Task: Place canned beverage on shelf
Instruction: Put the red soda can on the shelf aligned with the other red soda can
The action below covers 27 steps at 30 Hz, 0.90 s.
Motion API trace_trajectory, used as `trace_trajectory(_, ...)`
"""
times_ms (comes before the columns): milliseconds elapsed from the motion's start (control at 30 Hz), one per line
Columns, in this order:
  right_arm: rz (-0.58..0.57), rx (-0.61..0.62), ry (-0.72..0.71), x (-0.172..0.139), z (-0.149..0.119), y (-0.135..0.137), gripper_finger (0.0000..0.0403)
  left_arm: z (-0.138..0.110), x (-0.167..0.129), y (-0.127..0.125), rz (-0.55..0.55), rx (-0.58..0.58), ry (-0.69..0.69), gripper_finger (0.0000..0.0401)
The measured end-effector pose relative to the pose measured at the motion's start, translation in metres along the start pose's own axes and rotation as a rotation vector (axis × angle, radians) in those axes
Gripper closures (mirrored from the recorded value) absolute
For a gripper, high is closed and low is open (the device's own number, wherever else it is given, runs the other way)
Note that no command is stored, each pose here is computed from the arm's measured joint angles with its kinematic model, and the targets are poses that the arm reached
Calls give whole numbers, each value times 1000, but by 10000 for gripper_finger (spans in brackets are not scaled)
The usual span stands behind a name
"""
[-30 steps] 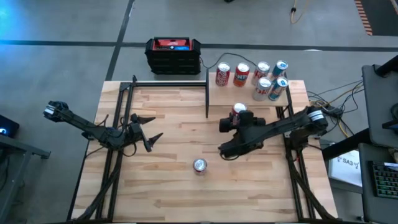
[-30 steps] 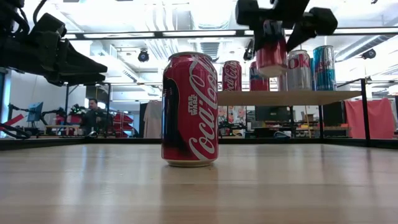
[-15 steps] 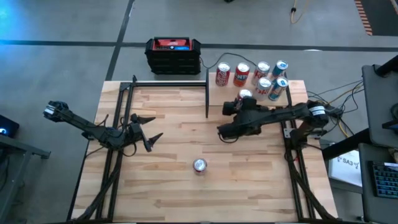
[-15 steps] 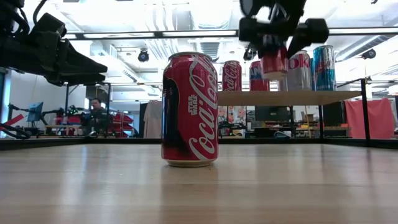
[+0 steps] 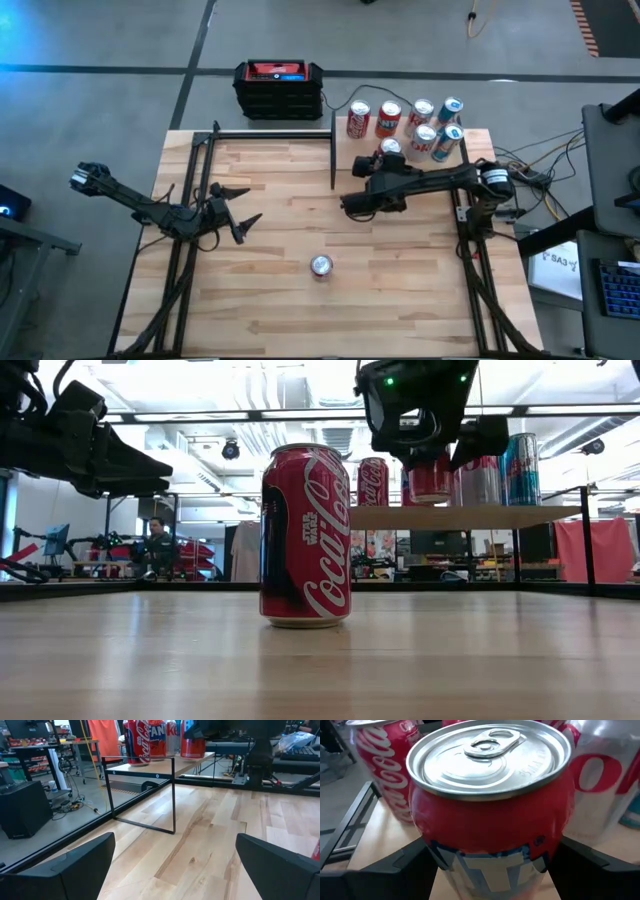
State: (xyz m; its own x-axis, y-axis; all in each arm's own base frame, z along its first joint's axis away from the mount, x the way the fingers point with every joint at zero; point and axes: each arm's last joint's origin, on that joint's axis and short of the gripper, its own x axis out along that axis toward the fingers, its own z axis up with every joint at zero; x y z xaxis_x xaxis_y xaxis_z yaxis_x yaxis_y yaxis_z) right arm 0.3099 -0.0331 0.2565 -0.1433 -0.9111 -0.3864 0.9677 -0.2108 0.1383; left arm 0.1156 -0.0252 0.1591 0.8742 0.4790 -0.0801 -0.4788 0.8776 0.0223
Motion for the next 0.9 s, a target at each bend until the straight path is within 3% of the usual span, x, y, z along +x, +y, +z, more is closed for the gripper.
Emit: trace_trajectory(900,-63,-1,10,38,11,13,103,0,0,0,0,0,0,1)
